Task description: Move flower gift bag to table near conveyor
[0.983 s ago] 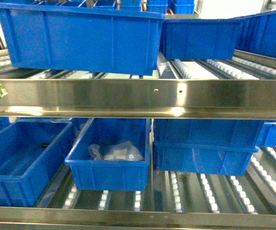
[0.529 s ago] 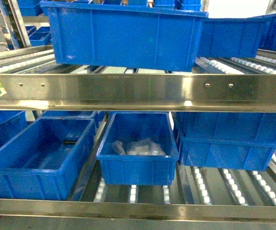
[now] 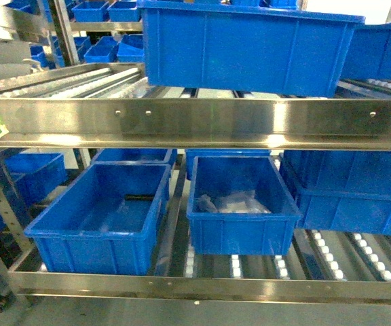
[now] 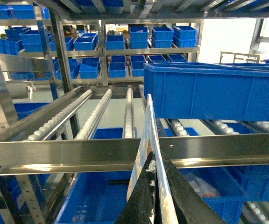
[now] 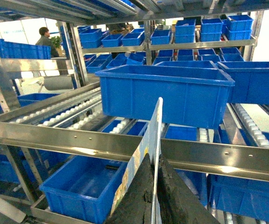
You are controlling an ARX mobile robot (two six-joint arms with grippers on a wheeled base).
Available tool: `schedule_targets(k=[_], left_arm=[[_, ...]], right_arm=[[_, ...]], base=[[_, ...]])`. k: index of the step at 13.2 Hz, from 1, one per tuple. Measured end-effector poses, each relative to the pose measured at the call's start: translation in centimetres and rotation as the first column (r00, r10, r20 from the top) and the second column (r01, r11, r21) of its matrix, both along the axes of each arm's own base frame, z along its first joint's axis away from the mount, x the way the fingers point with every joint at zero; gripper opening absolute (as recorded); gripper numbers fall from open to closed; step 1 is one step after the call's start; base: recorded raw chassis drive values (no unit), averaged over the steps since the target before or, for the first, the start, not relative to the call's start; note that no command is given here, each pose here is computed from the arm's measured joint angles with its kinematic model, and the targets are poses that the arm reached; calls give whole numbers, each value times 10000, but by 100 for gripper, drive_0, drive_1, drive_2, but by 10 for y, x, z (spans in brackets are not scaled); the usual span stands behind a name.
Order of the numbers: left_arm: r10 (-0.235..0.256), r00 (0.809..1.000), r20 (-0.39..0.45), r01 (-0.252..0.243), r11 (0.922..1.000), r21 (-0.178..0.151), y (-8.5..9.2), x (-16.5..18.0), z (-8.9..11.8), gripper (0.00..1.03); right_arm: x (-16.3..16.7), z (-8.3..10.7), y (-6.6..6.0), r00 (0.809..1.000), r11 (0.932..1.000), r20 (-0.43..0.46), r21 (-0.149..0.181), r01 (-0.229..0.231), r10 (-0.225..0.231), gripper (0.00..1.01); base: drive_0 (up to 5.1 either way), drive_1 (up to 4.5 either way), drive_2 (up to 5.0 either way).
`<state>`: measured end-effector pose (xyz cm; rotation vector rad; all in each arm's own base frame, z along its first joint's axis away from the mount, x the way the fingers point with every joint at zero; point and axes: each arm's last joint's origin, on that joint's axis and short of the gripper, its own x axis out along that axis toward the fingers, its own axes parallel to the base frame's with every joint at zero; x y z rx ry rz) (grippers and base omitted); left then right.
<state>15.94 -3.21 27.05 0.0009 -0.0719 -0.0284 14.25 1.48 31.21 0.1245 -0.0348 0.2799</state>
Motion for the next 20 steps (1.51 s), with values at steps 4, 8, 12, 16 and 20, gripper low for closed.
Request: schedule_targets(k=[4, 8, 12, 16, 20], left_arm=[[-4, 10000, 7, 4, 10000, -2, 0, 0, 0, 2], [-4, 10000, -26, 4, 10000, 6, 0, 0, 0, 2], [-4, 10000, -7, 4, 10000, 2, 0, 0, 0, 2], [-4, 10000, 0, 4, 10000, 0, 0, 0, 0, 2], [-4, 10000, 11, 4, 10000, -2, 0, 0, 0, 2]], right_arm=[[0, 0, 0, 10000, 10000, 11, 1, 0, 0, 3], [0, 0, 0, 10000, 10000, -34, -2, 0, 0, 3], [0, 0, 0, 10000, 10000, 11, 1, 0, 0, 3], [0, 0, 0, 10000, 10000, -11, -1, 0, 0, 3], [0, 0, 0, 10000, 10000, 0, 0, 0, 0, 3]], base=[[-479, 142, 352], [-491, 133, 337], [-476, 153, 350], [-496, 162, 306], [-500, 245, 245]])
